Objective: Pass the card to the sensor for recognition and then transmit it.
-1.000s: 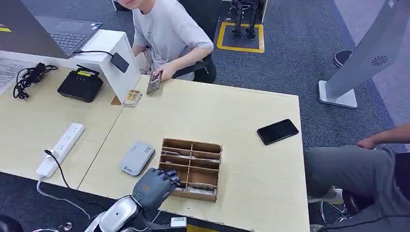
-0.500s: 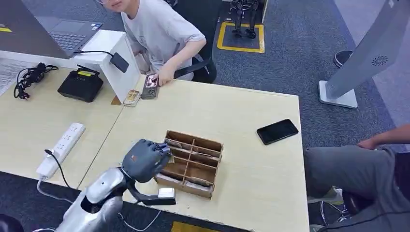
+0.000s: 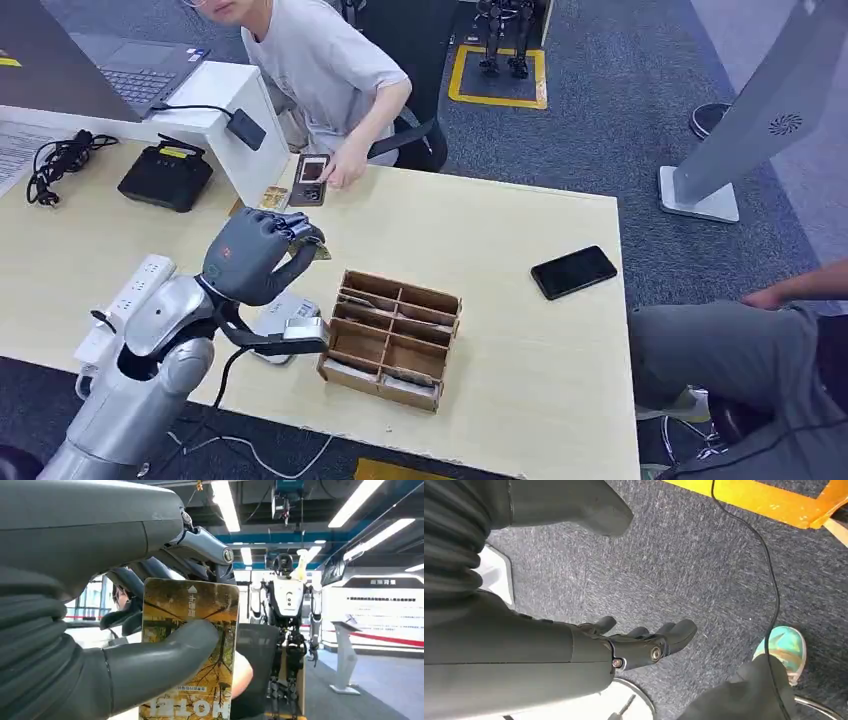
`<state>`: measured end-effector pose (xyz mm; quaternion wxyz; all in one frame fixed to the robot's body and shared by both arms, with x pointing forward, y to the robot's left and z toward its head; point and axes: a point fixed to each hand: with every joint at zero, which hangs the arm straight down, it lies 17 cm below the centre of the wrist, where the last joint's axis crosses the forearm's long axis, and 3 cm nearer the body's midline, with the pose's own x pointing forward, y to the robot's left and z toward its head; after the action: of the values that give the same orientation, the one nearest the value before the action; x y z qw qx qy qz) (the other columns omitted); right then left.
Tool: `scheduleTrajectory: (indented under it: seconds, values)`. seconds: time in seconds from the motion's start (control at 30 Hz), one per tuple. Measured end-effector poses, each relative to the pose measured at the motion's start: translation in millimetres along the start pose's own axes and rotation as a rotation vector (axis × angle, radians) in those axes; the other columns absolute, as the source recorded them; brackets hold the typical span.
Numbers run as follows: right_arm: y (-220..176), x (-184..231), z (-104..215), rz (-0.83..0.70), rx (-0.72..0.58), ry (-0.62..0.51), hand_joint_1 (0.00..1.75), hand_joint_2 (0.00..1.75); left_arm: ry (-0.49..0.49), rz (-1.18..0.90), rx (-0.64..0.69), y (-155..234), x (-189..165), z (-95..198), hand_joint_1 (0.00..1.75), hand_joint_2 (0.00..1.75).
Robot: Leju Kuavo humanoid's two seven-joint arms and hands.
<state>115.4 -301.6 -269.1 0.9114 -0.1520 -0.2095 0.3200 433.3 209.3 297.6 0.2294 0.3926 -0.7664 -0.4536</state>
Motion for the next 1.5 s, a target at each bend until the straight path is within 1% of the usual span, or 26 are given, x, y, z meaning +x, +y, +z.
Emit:
scheduleTrajectory:
  seconds: [0.03,0.1,0.13,0.17,0.2,0.3,0.33,0.37,0.53,0.6,0.67,0.73,0.9,1.27,1.3,1.33,1.37,1.5]
  values:
    - [0.3,-0.3,0.0,0.0,0.002,0.002,0.0,1.75,0.0,-0.004,0.001,0.4,-0.3,-0.1,1.75,1.75]
    - [0.3,-0.6,0.1,0.0,0.002,0.003,0.0,1.75,0.005,-0.008,0.001,0.3,-1.0,-0.2,1.75,1.75]
    - [0.2,-0.2,0.0,0.0,0.002,0.001,0.0,1.75,0.01,-0.009,0.0,0.3,-2.0,-0.2,1.71,1.75]
    - [0.3,0.4,0.0,0.0,0.001,-0.002,0.0,1.75,0.015,-0.01,0.001,0.8,-3.4,-0.1,1.75,1.75]
    - [0.2,0.7,0.0,0.0,0.001,-0.004,0.0,1.75,0.024,-0.012,0.003,1.8,-6.0,-0.5,1.75,1.75]
    - [-0.4,3.0,-0.3,0.001,0.001,-0.013,0.0,1.75,0.054,-0.06,0.009,6.6,-19.6,-10.4,1.75,1.75]
    - [-1.2,5.7,-1.0,0.003,0.001,-0.019,0.0,1.75,0.077,-0.08,0.006,6.5,-29.2,-15.0,1.54,1.75]
    - [-1.6,7.9,-1.5,0.003,0.002,-0.024,0.0,1.75,0.096,-0.092,0.009,7.4,-36.9,-19.6,1.75,1.75]
    - [3.3,10.2,-1.1,0.015,0.018,-0.016,0.0,1.75,0.254,-0.282,-0.008,5.1,-97.0,-40.8,1.75,1.75]
    - [5.5,6.7,-0.3,0.019,0.024,-0.002,0.0,1.75,0.286,-0.331,-0.004,9.3,-113.0,-50.1,1.75,1.75]
    - [7.5,4.2,0.2,0.021,0.033,0.01,0.0,1.75,0.333,-0.369,-0.015,5.9,-132.6,-52.4,1.75,1.75]
    - [8.5,2.4,0.7,0.023,0.035,0.017,0.0,1.75,0.355,-0.376,-0.018,5.1,-142.4,-54.3,1.75,1.75]
    - [9.2,2.0,0.9,0.025,0.037,0.016,0.0,1.75,0.401,-0.387,-0.039,-2.5,-156.9,-52.7,1.75,1.75]
    - [10.0,7.5,0.9,0.035,0.037,-0.012,0.0,1.75,0.439,-0.375,-0.056,-7.6,-171.2,-43.2,1.75,1.75]
    - [10.0,7.6,1.0,0.035,0.037,-0.012,0.0,1.75,0.444,-0.374,-0.056,-7.6,-172.4,-42.0,1.59,1.75]
    - [10.0,7.6,1.0,0.036,0.037,-0.012,0.0,1.75,0.446,-0.373,-0.057,-7.5,-173.2,-41.3,1.03,1.75]
    - [10.0,7.6,1.0,0.036,0.037,-0.012,0.0,1.75,0.447,-0.373,-0.057,-7.6,-173.4,-41.0,0.0,1.75]
    - [9.4,7.6,0.8,0.036,0.034,-0.012,0.0,1.75,0.461,-0.362,-0.059,-9.5,-177.0,-34.4,0.0,1.75]
